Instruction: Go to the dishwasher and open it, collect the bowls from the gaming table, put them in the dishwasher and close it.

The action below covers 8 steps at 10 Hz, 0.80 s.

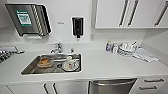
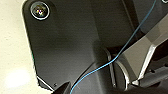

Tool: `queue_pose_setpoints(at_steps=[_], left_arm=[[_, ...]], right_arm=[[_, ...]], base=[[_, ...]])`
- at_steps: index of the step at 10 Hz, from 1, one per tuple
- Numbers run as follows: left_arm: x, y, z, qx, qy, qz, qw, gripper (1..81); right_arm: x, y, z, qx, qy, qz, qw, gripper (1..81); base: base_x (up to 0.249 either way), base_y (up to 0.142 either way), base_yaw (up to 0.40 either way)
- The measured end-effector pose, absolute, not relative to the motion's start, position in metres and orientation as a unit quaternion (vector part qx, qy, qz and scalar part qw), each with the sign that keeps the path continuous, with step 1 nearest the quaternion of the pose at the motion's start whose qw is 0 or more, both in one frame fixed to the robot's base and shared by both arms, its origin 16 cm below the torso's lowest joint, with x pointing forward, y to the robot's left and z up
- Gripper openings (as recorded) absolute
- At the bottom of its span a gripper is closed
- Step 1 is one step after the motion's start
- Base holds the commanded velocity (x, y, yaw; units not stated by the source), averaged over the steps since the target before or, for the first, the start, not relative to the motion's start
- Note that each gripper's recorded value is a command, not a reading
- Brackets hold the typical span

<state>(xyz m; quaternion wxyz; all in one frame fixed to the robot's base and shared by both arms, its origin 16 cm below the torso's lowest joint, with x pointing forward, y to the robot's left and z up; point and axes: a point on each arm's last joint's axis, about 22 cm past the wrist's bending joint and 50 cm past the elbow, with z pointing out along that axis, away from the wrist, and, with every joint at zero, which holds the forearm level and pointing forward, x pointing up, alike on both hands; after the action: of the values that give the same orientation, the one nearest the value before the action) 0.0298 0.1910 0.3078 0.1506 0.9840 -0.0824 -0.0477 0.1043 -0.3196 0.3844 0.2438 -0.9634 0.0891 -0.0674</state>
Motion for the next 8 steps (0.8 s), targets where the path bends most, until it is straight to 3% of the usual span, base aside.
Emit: queue_pose_setpoints(at_steps=[4,8], left_arm=[[0.043,0.188,0.306,0.984,-0.084,-0.040,0.151,81.1],[0.055,0.194,0.304,0.986,-0.082,-0.035,0.144,81.1]], right_arm=[[0.069,-0.340,0.350,-0.979,0.081,-0.050,0.182,81.1],[0.021,-0.288,0.330,-0.982,0.073,-0.023,0.174,81.1]], base=[[0.000,0.000,0.000],[0.000,0.000,0.000]])
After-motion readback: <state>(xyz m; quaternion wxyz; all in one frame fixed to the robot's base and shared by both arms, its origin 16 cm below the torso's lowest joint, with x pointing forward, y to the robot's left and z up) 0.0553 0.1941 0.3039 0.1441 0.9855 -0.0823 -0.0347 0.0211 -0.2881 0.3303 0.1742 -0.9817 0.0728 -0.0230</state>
